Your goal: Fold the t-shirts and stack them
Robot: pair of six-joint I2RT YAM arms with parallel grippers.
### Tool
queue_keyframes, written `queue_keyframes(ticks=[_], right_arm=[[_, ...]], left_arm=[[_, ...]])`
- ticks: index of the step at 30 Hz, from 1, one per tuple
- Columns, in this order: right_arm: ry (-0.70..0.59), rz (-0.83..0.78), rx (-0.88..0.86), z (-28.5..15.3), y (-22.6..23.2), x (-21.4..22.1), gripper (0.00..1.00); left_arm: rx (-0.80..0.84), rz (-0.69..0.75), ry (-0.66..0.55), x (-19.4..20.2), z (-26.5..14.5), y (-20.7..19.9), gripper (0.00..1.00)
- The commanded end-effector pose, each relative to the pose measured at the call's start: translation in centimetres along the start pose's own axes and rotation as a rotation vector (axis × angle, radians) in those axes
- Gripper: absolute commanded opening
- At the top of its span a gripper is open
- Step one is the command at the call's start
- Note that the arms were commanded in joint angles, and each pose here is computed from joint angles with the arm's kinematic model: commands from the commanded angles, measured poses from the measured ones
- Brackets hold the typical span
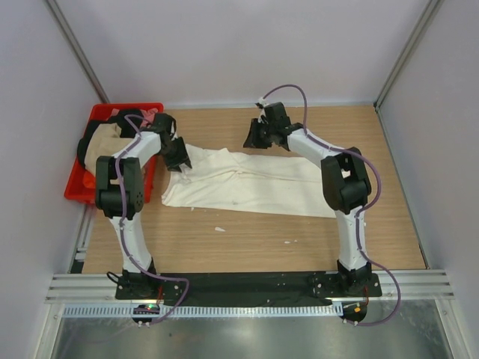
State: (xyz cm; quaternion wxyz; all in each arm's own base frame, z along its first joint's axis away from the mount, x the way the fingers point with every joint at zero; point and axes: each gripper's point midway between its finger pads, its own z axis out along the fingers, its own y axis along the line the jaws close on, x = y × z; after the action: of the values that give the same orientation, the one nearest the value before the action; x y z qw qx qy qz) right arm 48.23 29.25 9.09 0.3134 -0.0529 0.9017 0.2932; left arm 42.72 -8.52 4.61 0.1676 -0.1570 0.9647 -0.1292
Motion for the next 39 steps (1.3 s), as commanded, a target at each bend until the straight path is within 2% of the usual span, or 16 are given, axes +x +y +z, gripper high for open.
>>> queue_keyframes(ticks=[1,4,7,10,15,16,17,20,29,33,39], right_arm=[[-0.03,-0.155,-0.078,1.1,3.5,-1.6,0.27],[-0.032,-0.201,-0.115,2.5,4.3,-2.2,0.32],[-0.021,-0.219,-0.176,3.8,5.1,-2.3,0.42],[-0.007,-0.242,-0.206,5.2,5.6,-2.1,0.42],[0.015,-0.283,-0.212,6.8,6.1,-1.4,0.42],[0.017,-0.284,-0.221,6.7,6.3,-1.3,0.42],[0.018,-0.288,-0.226,6.8,6.5,-1.2,0.42],[0.01,-0.308,-0.245,6.6,7.2,-1.2,0.34],[0.011,-0.301,-0.294,6.0,8.4,-0.8,0.37],[0.001,-0.298,-0.264,6.0,8.1,-0.8,0.14],[-0.051,-0.315,-0.267,4.1,9.2,-2.1,0.11]], left_arm=[[0.065,0.023,-0.003,-1.0,0.8,-1.4,0.44],[0.023,0.022,0.008,-1.0,1.3,-0.7,0.44],[0.004,0.022,0.001,-1.1,1.5,-0.3,0.45],[0.007,0.034,-0.008,-1.4,1.6,-0.4,0.43],[0.039,0.051,-0.01,-1.5,1.5,-0.9,0.26],[0.047,0.053,-0.01,-1.5,1.4,-1.1,0.17],[0.054,0.063,-0.012,-1.5,1.3,-1.3,0.13],[0.078,0.069,-0.034,-2.0,0.4,-1.8,0.0],[0.142,0.106,-0.076,-2.2,-2.4,-3.6,0.0],[0.133,0.113,-0.075,-1.8,-2.8,-3.4,0.0],[0.138,0.136,-0.085,-1.3,-4.4,-3.7,0.0]])
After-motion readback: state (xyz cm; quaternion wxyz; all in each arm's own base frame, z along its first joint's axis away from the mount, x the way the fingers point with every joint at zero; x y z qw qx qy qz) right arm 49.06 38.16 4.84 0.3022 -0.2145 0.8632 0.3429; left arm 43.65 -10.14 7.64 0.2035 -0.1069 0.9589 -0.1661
